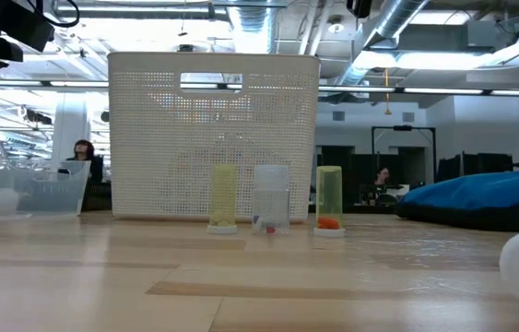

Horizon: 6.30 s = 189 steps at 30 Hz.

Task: Pick & Place Medicine items
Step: Put the left rolled gauze into the transparent bin, then put the rolled gauze into the transparent bin

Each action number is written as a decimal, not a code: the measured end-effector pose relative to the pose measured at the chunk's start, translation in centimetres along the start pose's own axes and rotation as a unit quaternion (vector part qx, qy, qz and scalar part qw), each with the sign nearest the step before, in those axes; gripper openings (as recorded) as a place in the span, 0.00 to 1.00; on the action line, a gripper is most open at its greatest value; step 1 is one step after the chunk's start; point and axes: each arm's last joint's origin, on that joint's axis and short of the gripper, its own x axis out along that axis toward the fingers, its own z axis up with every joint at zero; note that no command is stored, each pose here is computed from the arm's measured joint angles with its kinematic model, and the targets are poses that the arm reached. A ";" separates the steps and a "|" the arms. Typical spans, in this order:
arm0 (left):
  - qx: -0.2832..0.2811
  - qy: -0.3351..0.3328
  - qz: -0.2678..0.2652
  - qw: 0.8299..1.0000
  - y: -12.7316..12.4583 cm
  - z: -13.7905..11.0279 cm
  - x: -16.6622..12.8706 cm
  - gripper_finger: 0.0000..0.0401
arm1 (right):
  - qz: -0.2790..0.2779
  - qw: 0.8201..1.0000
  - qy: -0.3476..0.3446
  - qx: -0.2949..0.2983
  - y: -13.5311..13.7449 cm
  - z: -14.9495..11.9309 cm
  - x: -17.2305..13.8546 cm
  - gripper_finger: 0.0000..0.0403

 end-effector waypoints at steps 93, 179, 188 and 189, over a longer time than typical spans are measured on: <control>-0.400 0.097 -0.181 0.893 -12.7 -3.2 5.3 0.27 | 0.036 0.997 -0.075 -0.010 1.8 2.5 -4.9 0.30; 0.015 -0.343 -0.324 0.882 2.3 1.7 -7.9 0.44 | 0.073 0.936 0.342 0.036 3.6 -6.4 -5.3 0.30; 0.050 -0.382 -0.319 0.866 2.8 1.7 -9.8 0.48 | 0.086 0.874 0.476 -0.045 5.7 -14.3 -1.5 0.37; 0.058 -0.388 -0.317 0.864 2.8 1.7 -10.1 0.48 | 0.087 0.871 0.480 -0.060 5.9 -15.2 -1.1 0.38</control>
